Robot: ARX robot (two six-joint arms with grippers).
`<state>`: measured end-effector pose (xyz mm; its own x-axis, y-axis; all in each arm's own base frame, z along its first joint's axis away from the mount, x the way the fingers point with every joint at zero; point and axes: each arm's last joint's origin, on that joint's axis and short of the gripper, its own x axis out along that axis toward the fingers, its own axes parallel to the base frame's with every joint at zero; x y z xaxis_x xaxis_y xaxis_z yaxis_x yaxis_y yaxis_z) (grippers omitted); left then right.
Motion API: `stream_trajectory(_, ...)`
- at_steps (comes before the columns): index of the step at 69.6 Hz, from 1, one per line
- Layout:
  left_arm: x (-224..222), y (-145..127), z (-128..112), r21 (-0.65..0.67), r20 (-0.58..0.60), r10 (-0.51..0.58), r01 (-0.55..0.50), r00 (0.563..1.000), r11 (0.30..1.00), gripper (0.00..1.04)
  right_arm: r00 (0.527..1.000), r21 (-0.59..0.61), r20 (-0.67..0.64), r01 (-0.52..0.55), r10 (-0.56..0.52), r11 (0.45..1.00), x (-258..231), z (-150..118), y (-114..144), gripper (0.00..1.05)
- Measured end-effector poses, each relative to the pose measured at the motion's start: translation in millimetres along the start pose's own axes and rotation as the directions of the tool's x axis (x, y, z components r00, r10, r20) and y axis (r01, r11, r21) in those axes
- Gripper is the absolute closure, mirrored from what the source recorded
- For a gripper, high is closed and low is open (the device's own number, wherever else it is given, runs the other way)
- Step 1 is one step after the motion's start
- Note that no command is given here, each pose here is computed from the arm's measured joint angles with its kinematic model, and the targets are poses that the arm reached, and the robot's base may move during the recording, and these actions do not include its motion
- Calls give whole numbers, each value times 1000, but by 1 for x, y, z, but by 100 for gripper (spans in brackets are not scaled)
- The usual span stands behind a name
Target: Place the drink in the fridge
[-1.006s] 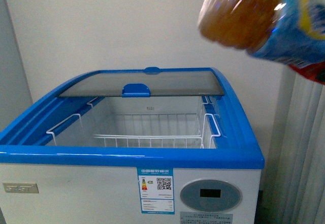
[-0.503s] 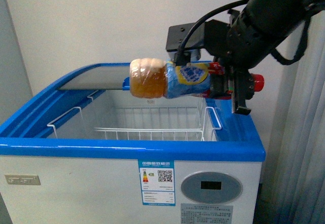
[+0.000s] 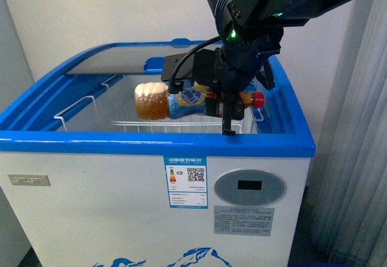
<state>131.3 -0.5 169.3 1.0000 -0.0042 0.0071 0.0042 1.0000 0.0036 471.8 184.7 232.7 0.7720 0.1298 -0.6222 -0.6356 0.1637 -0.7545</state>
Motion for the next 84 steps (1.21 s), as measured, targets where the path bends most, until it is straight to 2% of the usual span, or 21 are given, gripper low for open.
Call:
stream_trajectory(16,-8,0,2,0,6,0,0,1000,1000,102,1000,16,-11,13,-13,1000,12,2,4,62)
stream_trajectory(29,-13,0,2,0,8,0,0,1000,1000,102,999,43,26,21,-23,999,10,4,4,30)
stream_trajectory(31,-14,0,2,0,8,0,0,1000,1000,102,999,54,43,24,-26,998,7,4,5,22)
stream_trajectory(38,-16,0,2,0,8,0,0,1000,1000,102,995,100,77,57,-65,993,-13,5,-3,7)
stream_trajectory(46,-19,0,2,0,9,0,0,1000,1000,102,983,198,107,129,-152,972,-48,-1,-18,8)
stream_trajectory(53,-21,0,2,0,9,0,0,1000,1000,102,966,327,114,182,-230,927,-91,-16,-25,8)
stream_trajectory(61,-22,0,2,0,8,0,0,1000,1000,102,965,525,80,173,-251,833,-142,-43,-12,8)
stream_trajectory(67,-27,0,-1,-1,-14,0,0,1000,1000,102,976,669,32,139,-216,730,-184,-70,14,8)
stream_trajectory(75,-34,0,-1,-1,2,0,0,1000,1000,102,989,847,-16,90,-144,525,-244,-102,60,8)
stream_trajectory(83,-34,0,-1,-1,4,0,0,1000,1000,102,993,945,-45,78,-109,318,-299,-124,106,8)
stream_trajectory(84,-34,0,-1,-1,4,0,0,1000,1000,102,993,947,-49,81,-110,310,-303,-126,109,8)
